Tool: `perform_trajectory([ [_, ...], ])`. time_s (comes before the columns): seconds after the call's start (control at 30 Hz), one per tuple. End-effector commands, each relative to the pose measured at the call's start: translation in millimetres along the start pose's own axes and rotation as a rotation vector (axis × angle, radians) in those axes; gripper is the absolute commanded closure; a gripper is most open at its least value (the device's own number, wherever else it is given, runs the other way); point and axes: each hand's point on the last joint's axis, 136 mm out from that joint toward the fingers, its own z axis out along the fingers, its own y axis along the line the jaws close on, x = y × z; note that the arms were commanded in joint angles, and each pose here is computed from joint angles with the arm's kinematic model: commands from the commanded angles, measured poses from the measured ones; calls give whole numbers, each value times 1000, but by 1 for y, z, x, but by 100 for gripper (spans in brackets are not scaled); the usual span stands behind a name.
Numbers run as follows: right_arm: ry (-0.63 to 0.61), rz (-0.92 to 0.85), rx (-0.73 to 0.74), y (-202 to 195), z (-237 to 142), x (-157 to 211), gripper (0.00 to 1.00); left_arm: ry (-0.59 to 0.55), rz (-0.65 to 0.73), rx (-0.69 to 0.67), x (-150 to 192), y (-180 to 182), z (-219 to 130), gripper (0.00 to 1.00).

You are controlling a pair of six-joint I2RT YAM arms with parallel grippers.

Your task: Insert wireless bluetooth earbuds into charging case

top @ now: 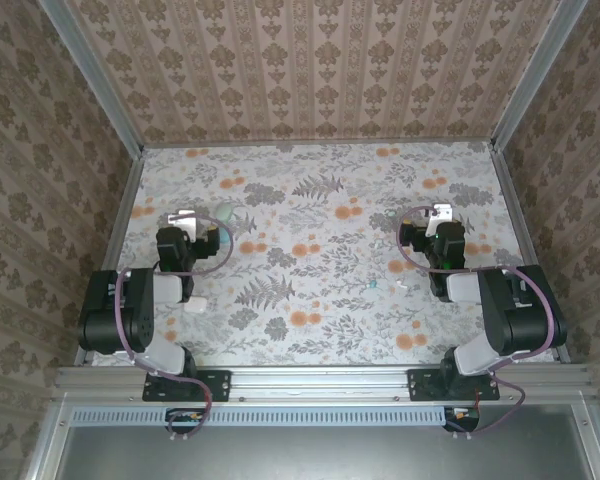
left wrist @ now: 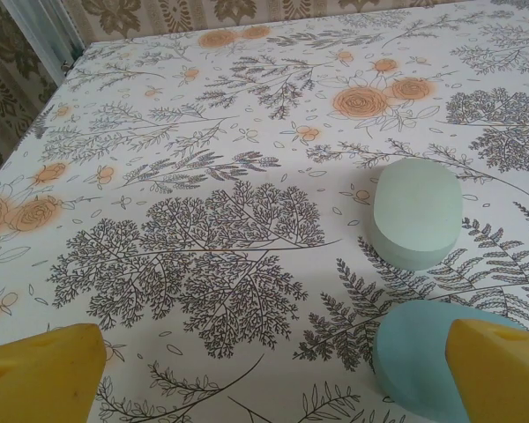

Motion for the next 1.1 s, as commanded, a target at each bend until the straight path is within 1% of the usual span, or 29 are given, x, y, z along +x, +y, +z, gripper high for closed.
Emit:
perform_trajectory([
  [0.0, -10, 4, 6, -1, 2, -5, 0, -28, 0, 5, -12, 1, 2, 0],
  [0.9, -9, 8, 0, -1, 2, -5, 0, -29, -3, 9, -12, 1, 2, 0],
  [1.07, -10, 3, -9, 1, 2, -5, 0, -33, -5, 1, -16, 3, -1, 0],
])
